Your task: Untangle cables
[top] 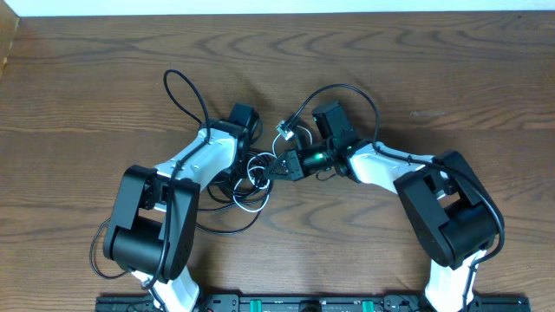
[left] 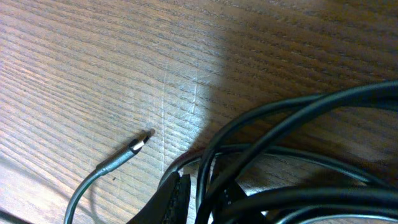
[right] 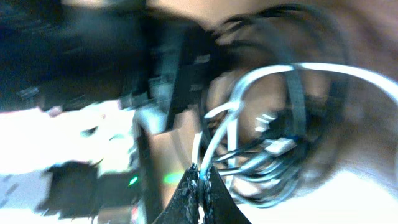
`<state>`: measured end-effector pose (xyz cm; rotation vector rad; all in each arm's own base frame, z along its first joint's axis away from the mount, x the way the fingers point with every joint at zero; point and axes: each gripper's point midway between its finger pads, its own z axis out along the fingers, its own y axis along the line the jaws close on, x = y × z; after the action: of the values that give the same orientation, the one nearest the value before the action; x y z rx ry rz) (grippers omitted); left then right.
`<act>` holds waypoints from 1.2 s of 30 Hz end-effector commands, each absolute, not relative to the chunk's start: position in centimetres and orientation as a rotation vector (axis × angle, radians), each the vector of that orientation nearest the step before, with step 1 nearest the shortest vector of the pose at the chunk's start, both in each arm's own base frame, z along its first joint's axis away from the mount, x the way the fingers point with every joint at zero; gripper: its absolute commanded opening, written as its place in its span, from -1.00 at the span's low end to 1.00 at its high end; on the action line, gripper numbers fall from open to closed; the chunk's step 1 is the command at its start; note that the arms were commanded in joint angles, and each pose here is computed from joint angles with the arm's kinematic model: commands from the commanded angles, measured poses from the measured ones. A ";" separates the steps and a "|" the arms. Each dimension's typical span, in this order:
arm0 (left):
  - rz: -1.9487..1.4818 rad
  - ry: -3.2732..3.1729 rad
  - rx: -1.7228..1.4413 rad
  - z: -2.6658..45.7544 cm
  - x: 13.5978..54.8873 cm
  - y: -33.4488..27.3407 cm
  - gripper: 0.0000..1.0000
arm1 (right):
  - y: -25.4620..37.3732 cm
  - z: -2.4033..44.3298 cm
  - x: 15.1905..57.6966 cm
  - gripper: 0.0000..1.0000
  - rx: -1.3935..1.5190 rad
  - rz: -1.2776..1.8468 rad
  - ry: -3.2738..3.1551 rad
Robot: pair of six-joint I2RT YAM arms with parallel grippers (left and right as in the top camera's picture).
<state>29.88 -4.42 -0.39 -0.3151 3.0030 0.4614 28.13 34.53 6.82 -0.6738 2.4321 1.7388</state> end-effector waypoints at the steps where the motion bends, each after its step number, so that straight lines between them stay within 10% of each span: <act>1: 0.479 3.115 -0.324 -2.9 27.3 -4.3 -0.60 | 34.3 8.7 25.5 -0.98 -0.895 1.956 2.245; 36: 0.479 3.115 -0.323 -2.9 27.3 -4.3 -0.60 | 37.3 23.2 21.1 -0.98 -1.246 2.192 1.666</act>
<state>29.80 -4.07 -0.38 -0.3311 3.0069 0.4655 20.92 37.50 21.70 -1.3296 1.5397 2.1101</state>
